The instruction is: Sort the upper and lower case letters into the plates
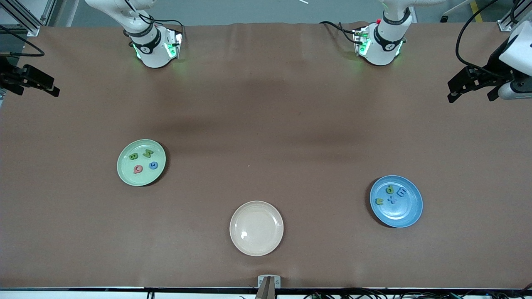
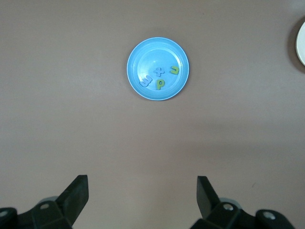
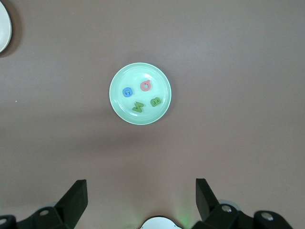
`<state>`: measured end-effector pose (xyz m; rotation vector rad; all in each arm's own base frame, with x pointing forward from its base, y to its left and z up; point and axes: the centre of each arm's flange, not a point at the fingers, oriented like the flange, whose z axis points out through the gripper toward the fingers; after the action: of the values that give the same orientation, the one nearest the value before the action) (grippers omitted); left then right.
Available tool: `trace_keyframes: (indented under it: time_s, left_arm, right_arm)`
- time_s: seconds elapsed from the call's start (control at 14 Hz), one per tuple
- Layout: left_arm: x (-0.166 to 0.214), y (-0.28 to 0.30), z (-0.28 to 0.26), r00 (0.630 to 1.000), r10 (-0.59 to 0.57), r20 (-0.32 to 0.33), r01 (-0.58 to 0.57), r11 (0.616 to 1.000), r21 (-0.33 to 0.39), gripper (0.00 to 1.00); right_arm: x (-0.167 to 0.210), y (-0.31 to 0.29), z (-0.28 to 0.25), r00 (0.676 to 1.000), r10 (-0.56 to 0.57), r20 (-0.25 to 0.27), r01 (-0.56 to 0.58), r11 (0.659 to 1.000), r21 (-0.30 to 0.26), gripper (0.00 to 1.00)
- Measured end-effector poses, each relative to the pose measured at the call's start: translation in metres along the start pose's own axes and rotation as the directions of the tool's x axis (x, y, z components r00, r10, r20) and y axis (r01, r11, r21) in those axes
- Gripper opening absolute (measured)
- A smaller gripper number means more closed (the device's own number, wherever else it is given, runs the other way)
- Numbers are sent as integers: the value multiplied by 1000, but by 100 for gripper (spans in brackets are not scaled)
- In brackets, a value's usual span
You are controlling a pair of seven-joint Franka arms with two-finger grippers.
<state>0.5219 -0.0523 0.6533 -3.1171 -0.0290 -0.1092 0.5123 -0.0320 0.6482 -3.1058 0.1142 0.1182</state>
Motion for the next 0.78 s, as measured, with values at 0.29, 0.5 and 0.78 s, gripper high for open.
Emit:
trace_keyframes:
  time_s: [0.29,0.5,0.78]
  left_arm:
    - [0,0,-1,1000,0,-2,0,1000,0,100]
    - [0,0,-1,1000,0,-3,0,1000,0,100]
    - [0,0,-2,1000,0,-4,0,1000,-1,100]
  right_arm:
    - [0,-3,0,1000,-5,-7,5,1000,0,100]
    - [0,-3,0,1000,-5,-8,5,1000,0,100]
    - [0,-3,0,1000,-6,-7,6,1000,2,100]
